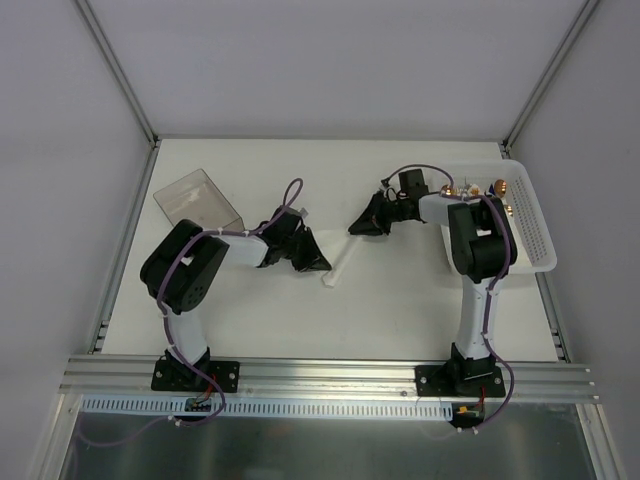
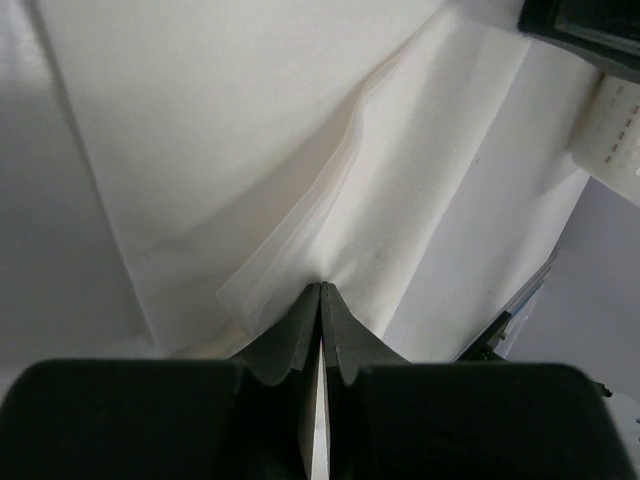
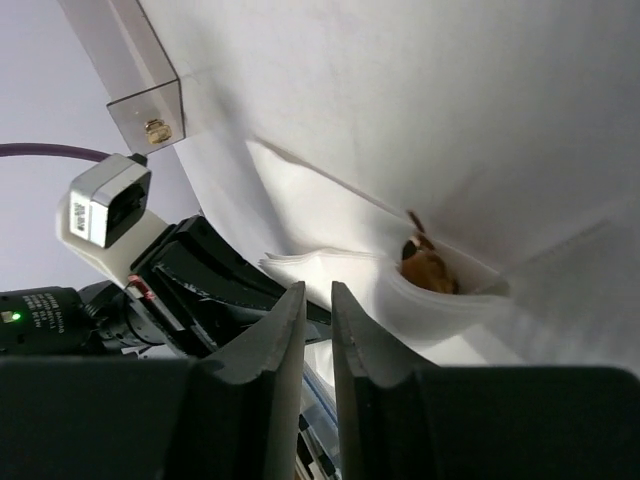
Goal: Place the utensils on the paper napkin and roll it up
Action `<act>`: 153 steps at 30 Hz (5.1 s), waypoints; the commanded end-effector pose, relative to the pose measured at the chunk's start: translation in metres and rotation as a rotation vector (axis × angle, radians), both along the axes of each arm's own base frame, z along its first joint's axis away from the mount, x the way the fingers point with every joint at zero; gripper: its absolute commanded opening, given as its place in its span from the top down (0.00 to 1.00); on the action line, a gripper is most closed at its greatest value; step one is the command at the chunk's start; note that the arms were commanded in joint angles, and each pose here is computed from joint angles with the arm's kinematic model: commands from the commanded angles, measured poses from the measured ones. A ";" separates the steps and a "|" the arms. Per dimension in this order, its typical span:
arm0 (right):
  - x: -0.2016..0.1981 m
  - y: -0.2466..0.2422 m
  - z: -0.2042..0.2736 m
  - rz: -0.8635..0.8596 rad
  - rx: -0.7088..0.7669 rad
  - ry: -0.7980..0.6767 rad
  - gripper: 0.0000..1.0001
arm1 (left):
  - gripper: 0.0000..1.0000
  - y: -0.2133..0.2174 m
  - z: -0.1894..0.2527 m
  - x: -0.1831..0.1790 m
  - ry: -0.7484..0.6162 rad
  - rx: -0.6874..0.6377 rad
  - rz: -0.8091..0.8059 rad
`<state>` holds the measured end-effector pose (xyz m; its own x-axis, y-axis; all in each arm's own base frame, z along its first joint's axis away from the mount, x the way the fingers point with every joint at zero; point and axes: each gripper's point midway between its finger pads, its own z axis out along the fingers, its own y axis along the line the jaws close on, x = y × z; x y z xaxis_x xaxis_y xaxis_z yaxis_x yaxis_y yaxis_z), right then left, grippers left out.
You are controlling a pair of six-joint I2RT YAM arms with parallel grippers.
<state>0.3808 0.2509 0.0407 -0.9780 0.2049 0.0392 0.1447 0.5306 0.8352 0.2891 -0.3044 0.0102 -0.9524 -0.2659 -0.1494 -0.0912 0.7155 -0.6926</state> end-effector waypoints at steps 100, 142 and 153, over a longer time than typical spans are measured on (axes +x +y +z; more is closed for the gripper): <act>-0.018 0.017 -0.035 0.107 -0.239 0.054 1.00 | 0.57 0.079 0.010 0.079 -0.207 0.345 0.144; -0.018 0.012 -0.035 0.117 -0.276 0.042 1.00 | 1.00 -0.012 0.036 0.020 -0.209 0.038 -0.103; -0.021 0.013 -0.022 0.159 -0.265 -0.006 1.00 | 1.00 0.014 -0.030 -0.001 -0.016 0.190 0.038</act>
<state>0.3615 0.2716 0.0163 -0.9952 0.0848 0.0490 0.0944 0.6995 0.7084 0.3032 -0.3132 0.0234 -0.9322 -0.2235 -0.2848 0.0167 0.7592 -0.6507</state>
